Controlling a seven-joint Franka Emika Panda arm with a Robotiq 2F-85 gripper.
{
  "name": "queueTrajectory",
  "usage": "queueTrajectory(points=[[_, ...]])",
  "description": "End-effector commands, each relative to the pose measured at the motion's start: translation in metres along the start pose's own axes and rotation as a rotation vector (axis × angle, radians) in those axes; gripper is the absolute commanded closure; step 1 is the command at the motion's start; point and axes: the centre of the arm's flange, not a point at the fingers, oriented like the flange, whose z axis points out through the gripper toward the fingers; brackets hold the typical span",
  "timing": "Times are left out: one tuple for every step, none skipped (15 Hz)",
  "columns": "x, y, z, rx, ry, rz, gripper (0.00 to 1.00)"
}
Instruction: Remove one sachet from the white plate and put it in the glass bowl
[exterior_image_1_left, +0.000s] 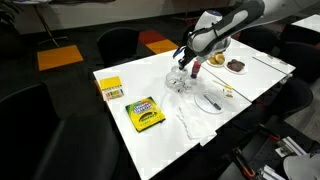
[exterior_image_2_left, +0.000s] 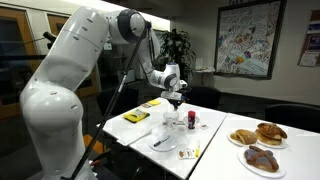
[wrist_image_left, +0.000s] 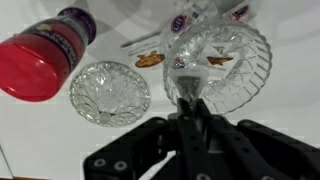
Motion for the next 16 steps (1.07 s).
queueTrajectory(points=[[0.011, 0.006, 0.006, 0.094, 0.001, -0.031, 0.98], [0.012, 0.004, 0.008, 0.123, 0.000, -0.026, 0.98], [0.012, 0.004, 0.011, 0.149, -0.008, -0.013, 0.98], [0.012, 0.003, 0.013, 0.172, -0.018, -0.001, 0.98], [0.011, 0.002, 0.015, 0.186, -0.035, 0.024, 0.98], [0.010, 0.002, 0.017, 0.210, -0.061, 0.051, 0.98], [0.008, 0.000, 0.018, 0.220, -0.100, 0.078, 0.65], [0.006, 0.000, 0.019, 0.222, -0.122, 0.100, 0.63], [0.003, -0.001, 0.018, 0.211, -0.126, 0.112, 0.58], [0.001, -0.001, 0.016, 0.199, -0.117, 0.119, 0.50], [-0.001, -0.002, 0.015, 0.170, -0.100, 0.125, 0.43], [-0.001, -0.003, 0.007, 0.138, -0.099, 0.132, 0.35], [-0.001, -0.004, 0.004, 0.111, -0.105, 0.142, 0.29], [0.000, -0.007, -0.001, 0.063, -0.133, 0.167, 0.22], [0.000, -0.009, -0.006, 0.016, -0.155, 0.199, 0.16], [-0.001, -0.011, -0.011, -0.018, -0.176, 0.221, 0.08]])
